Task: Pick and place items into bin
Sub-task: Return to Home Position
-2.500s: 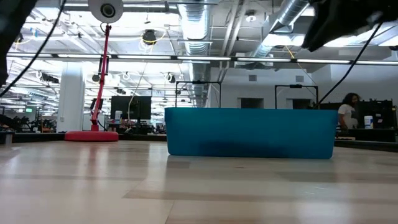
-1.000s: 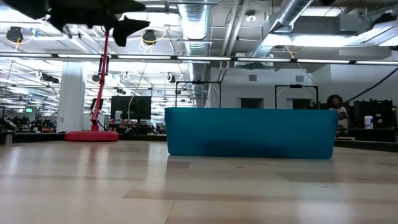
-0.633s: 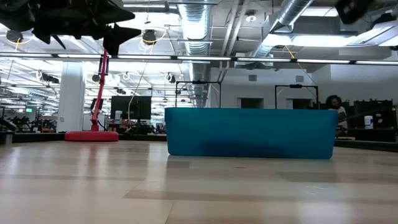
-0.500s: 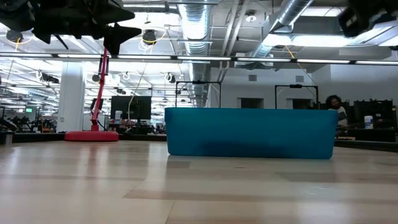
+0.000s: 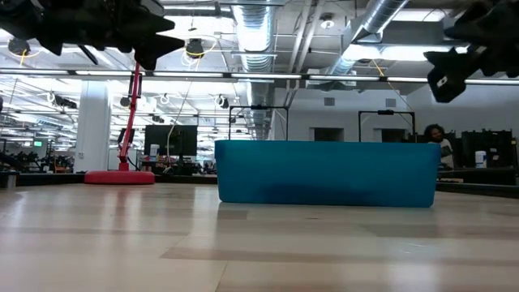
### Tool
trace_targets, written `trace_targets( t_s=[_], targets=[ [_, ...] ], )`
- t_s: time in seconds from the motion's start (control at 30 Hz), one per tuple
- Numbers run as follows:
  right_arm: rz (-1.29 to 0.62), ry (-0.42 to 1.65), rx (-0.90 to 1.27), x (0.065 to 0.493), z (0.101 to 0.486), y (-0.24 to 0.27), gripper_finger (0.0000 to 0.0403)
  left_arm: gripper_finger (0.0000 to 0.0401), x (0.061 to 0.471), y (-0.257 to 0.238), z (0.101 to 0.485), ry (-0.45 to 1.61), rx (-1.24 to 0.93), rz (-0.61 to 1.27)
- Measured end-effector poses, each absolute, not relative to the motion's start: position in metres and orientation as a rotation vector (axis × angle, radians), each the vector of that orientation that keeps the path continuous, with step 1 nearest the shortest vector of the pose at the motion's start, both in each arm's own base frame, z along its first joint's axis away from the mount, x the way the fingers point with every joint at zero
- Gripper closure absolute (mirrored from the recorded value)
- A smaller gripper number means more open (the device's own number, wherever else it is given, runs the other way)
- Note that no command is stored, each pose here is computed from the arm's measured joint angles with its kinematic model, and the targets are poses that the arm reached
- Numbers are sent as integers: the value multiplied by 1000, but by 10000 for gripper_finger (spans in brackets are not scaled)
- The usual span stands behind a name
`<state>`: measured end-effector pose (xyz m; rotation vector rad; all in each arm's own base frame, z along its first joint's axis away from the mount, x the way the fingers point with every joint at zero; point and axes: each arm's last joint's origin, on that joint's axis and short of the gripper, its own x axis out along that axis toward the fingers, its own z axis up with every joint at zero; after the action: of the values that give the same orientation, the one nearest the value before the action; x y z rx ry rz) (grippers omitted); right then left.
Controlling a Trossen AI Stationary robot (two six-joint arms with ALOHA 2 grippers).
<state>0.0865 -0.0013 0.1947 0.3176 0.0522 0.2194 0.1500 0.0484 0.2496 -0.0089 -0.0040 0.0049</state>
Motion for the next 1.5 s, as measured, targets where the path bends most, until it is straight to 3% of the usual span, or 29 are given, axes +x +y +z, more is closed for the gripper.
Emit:
trace_targets(
  t_s=[0.23, 0.53, 0.67, 0.93, 1.27, 1.5],
  targets=[
    [229, 1, 292, 94, 176, -2, 232, 163, 153, 38, 249, 7, -13, -63],
    [380, -220, 13, 92, 188, 4, 225, 163, 155, 32, 245, 41, -39, 3],
    [393, -185, -42, 93, 183, 6, 227, 163, 156, 30, 245, 42, -59, 11],
    [443, -109, 68, 94, 178, 10, 225, 163, 153, 28, 242, -15, -92, -4],
    [457, -100, 72, 94, 177, 11, 225, 163, 124, 21, 202, -180, -127, -25],
    [457, -99, 72, 94, 177, 11, 227, 163, 109, 12, 194, -231, -93, -242]
  ],
)
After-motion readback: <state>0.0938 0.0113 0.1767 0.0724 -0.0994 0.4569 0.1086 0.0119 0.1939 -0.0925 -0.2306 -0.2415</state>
